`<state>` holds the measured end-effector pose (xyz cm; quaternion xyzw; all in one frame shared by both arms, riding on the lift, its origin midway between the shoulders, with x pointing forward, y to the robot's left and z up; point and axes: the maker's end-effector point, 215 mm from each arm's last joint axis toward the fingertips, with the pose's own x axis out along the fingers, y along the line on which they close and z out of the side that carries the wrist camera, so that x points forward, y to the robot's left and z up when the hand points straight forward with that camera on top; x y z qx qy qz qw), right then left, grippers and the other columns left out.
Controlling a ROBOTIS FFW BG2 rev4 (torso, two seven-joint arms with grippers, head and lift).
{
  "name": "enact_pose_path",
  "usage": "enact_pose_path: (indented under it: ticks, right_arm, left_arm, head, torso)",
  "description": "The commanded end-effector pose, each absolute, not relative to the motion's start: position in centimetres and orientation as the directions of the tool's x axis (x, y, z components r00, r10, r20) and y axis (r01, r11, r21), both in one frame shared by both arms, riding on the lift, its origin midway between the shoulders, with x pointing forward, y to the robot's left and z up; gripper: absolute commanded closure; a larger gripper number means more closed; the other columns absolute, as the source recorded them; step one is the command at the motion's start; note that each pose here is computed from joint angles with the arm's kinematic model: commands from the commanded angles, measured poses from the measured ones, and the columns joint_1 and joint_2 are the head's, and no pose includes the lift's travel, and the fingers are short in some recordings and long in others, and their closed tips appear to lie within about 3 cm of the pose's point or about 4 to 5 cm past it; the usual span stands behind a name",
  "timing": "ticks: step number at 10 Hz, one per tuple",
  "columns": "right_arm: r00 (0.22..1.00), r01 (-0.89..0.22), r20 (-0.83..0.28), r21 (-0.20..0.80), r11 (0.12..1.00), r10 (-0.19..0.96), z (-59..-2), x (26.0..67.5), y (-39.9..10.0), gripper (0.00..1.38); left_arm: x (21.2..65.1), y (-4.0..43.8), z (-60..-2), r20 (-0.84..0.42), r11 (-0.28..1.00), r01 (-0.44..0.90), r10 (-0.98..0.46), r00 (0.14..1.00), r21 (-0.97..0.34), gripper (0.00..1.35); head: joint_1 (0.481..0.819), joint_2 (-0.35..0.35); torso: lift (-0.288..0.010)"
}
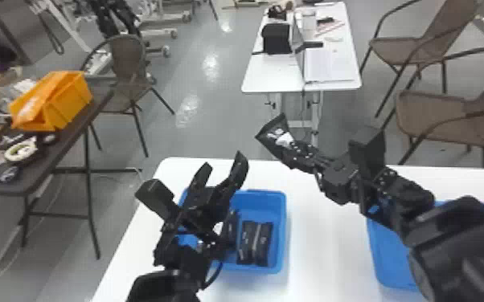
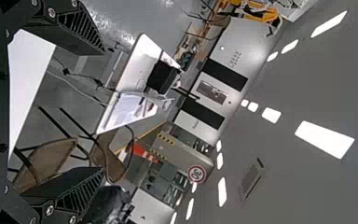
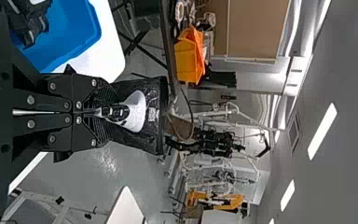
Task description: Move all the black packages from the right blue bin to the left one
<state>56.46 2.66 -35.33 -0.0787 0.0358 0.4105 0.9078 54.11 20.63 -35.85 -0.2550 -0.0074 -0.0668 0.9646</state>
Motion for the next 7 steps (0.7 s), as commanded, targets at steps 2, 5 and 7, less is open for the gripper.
enact_pose_path:
  ticks: [2, 5, 7]
  right_arm:
    - [0.621, -0.784, -0.137, -0.125, 0.608, 0.772, -35.5, 55.9, 4.4, 1.26]
    - [0.604, -0.797, -0.121, -0.109, 0.594, 0.788, -35.1, 55.7, 5.7, 1.26]
    - [0.568, -0.823, -0.112, -0.093, 0.561, 0.815, -35.0, 54.6, 8.0, 1.26]
  left_arm:
    - [54.5, 20.1, -32.7, 0.117, 0.845, 0.173, -0.131, 0.984, -0.506, 0.15]
    - [54.7, 18.1, -30.8, 0.157, 0.825, 0.228, -0.17, 0.973, -0.517, 0.15]
    - [54.9, 17.6, -31.0, 0.149, 0.817, 0.235, -0.184, 0.972, -0.526, 0.15]
  head:
    - [0.695, 0.233]
    - [0.695, 0.233]
    - [0.695, 0.237]
  torso:
    - [0.0]
    - [0.0]
    - [0.0]
